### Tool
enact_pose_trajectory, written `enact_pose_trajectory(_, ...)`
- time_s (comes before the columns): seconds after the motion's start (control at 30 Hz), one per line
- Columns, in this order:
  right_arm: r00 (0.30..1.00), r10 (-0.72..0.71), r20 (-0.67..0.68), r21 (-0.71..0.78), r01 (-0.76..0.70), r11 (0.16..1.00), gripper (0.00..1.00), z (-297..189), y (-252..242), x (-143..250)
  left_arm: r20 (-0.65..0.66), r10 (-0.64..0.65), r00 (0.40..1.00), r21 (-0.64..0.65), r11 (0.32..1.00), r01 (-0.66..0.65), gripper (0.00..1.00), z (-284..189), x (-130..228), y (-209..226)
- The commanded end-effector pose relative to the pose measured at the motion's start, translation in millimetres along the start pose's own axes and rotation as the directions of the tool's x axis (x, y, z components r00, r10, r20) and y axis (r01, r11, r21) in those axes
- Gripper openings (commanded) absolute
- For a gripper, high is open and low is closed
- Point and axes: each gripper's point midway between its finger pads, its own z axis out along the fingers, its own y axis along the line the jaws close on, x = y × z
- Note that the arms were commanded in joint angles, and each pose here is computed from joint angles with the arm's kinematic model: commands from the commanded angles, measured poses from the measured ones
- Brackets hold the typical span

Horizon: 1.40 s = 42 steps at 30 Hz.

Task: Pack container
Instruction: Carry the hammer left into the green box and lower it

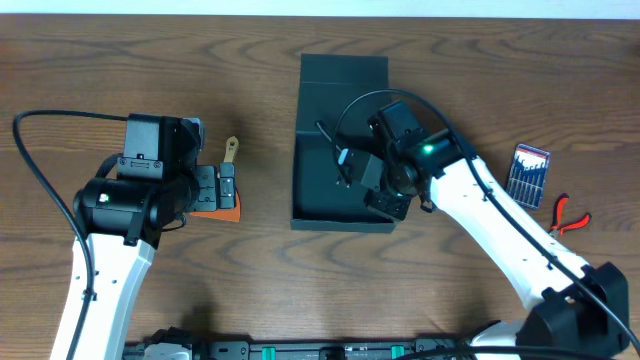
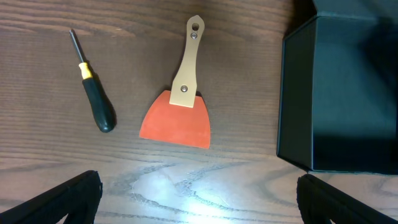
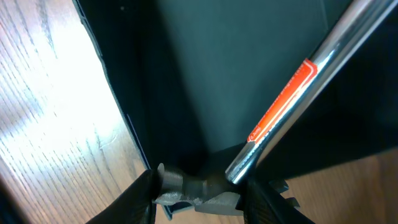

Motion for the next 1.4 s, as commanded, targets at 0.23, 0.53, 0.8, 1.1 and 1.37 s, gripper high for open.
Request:
enact_pose_trajectory(0.23, 0.999, -0.017, -0.051, -0.058, 0.014, 0.998, 0.01, 24.4, 0.1, 0.6, 0.015, 0.007, 1.0, 0.01, 1.0, -0.007, 0.99, -3.7, -5.1, -2.6)
enact_pose_trajectory(0.53, 0.998, -0.016, -0.066, -0.069, 0.011, 0.998, 0.01, 32.0, -0.3, 1.7, 0.016, 0.007, 1.0, 0.01, 1.0, -0.007, 0.99, -3.8, -5.3, -2.6)
enact_pose_trajectory(0.8, 0.998, -0.015, -0.067, -0.069, 0.01, 0.998, 0.31, 32.0, -0.3, 1.9, 0.016, 0.007, 1.0, 0.01, 1.0, -0.007, 0.99, -3.8, -5.2, -2.6)
enact_pose_trajectory(1.1, 0.997, -0.014, -0.072, -0.074, 0.009, 0.997, 0.39, 31.8, 0.8, 3.3, 0.016, 0.007, 1.0, 0.01, 1.0, -0.007, 0.99, -3.8, -5.2, -2.6)
enact_pose_trajectory(1.37, 0.997, -0.014, -0.077, -0.077, 0.008, 0.997, 0.57, 32.6, 1.8, 4.9, 0.016, 0.007, 1.0, 0.01, 1.0, -0.007, 0.99, -3.8, -5.2, -2.6)
